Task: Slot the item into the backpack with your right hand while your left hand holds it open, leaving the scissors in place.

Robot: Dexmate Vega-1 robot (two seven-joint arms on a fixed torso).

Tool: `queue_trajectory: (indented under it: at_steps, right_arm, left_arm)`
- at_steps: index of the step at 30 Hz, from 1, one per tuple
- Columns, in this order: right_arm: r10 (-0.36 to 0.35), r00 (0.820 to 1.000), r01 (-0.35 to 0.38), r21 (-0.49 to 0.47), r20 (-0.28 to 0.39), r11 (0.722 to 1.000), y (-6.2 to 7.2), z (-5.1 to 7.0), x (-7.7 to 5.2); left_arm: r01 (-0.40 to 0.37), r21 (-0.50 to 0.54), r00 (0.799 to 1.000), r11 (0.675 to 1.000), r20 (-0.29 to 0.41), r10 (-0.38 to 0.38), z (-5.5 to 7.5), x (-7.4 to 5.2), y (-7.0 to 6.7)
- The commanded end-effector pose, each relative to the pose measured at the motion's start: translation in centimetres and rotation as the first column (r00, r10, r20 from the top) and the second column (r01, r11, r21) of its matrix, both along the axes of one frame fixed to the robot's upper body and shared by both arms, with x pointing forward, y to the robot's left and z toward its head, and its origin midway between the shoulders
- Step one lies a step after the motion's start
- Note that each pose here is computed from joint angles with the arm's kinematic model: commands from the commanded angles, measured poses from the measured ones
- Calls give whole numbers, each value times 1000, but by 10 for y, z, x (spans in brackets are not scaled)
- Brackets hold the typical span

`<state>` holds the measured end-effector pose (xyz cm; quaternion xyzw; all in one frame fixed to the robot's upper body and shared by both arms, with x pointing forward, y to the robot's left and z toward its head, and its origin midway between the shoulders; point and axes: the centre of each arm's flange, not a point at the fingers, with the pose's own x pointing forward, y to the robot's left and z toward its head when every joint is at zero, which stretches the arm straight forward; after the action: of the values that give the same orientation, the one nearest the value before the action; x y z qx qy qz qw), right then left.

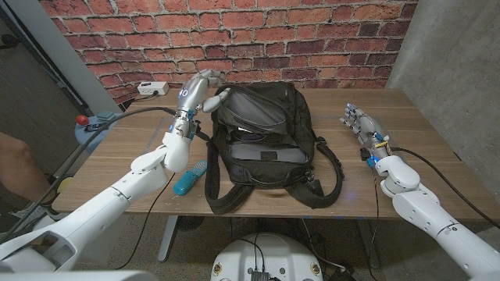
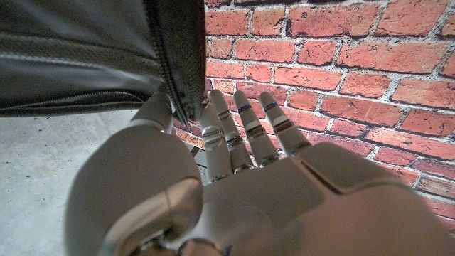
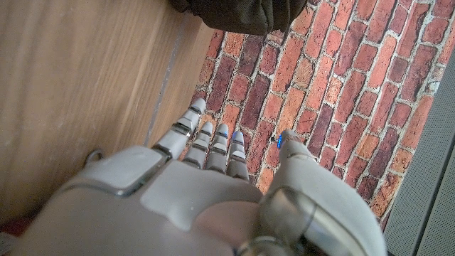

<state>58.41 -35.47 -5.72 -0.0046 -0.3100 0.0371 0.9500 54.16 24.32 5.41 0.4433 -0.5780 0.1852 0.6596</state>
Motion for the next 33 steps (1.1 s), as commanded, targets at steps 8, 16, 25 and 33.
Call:
queue_trajectory:
  at_steps: [8, 16, 25, 33]
  right_arm:
    - [-95, 995, 92, -93, -24, 991, -8, 3, -6]
    - [-118, 992, 113, -109, -41, 988, -11, 0, -12]
    - [-174, 984, 168, -136, -31, 976, -13, -2, -19]
    - [-253, 966, 237, -219, -46, 946, -14, 0, -24]
  left_arm:
    - [21, -17, 1000, 1000, -22, -21, 19, 15, 2]
    - [51, -16, 998, 999, -36, -52, 36, 29, -5]
    - [107, 38, 993, 994, -46, -105, 49, 42, -24]
    - [138, 29, 988, 990, -70, -136, 54, 50, -37]
